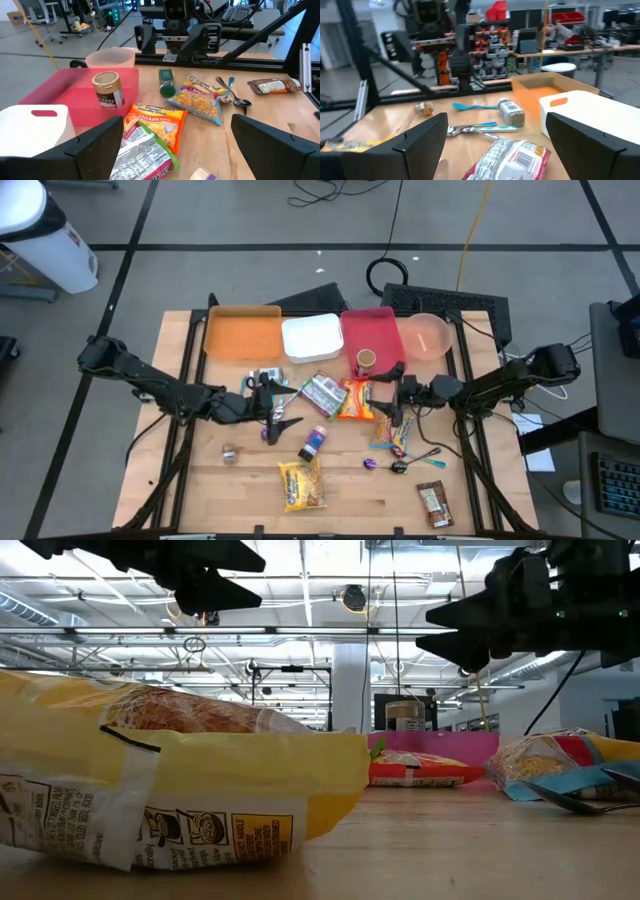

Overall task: Pick & Place Food Item
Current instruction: Put the blue baby spoon into the orange bin

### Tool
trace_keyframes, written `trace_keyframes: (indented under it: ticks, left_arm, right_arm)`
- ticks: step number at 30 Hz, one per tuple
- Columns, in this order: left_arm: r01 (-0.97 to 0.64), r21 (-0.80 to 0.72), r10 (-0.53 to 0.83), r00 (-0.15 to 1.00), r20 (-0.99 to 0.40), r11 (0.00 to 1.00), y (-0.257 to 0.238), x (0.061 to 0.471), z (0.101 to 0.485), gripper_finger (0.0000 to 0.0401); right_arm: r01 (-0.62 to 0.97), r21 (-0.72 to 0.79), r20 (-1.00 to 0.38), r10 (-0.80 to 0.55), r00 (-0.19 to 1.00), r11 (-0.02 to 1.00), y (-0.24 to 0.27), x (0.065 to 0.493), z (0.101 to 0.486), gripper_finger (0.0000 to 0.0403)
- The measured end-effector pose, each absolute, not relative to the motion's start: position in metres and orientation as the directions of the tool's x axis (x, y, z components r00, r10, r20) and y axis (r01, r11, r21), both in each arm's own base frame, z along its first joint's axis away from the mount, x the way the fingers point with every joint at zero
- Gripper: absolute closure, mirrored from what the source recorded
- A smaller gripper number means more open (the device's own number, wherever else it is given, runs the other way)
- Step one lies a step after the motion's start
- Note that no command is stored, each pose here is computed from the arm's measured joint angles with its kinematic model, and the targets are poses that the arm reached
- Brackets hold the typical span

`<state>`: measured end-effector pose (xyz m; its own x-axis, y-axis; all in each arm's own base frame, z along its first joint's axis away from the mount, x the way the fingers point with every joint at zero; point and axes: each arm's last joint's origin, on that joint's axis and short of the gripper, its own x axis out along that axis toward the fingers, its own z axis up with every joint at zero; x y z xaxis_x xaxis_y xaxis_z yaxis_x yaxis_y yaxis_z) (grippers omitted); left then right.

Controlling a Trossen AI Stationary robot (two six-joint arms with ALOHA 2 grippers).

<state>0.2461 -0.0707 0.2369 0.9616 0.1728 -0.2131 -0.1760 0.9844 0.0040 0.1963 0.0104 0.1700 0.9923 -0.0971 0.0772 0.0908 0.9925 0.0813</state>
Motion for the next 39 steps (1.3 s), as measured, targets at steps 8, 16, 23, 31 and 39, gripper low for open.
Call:
trace_keyframes:
  ticks: [8, 16, 23, 31, 39]
  left_arm:
    - [-0.185, -0.042, 0.172, 0.961, -0.215, 0.982, -0.071, 0.246, 0.237, 0.0022]
    - [-0.205, -0.008, 0.194, 0.939, -0.285, 0.979, -0.066, 0.245, 0.229, 0.0022]
    - [-0.287, 0.013, 0.250, 0.810, -0.530, 0.958, -0.056, 0.230, 0.206, 0.0022]
    - [-0.395, -0.193, 0.115, 0.634, -0.764, 0.898, -0.051, 0.196, 0.200, 0.0022]
    - [-0.501, -0.330, -0.055, 0.487, -0.872, 0.801, -0.052, 0.162, 0.205, 0.0022]
  right_arm:
    - [0.075, 0.024, 0.078, -0.076, 0.994, 0.997, 0.011, 0.196, 0.170, 0.0074]
    - [0.089, -0.079, 0.133, -0.077, 0.988, 0.993, 0.011, 0.198, 0.178, 0.0074]
    - [0.097, -0.189, 0.121, -0.075, 0.990, 0.977, 0.012, 0.213, 0.191, 0.0074]
    - [0.143, -0.249, 0.125, -0.114, 0.986, 0.958, 0.004, 0.223, 0.202, 0.0074]
    - [0.187, -0.185, 0.126, -0.166, 0.978, 0.965, -0.008, 0.224, 0.202, 0.0074]
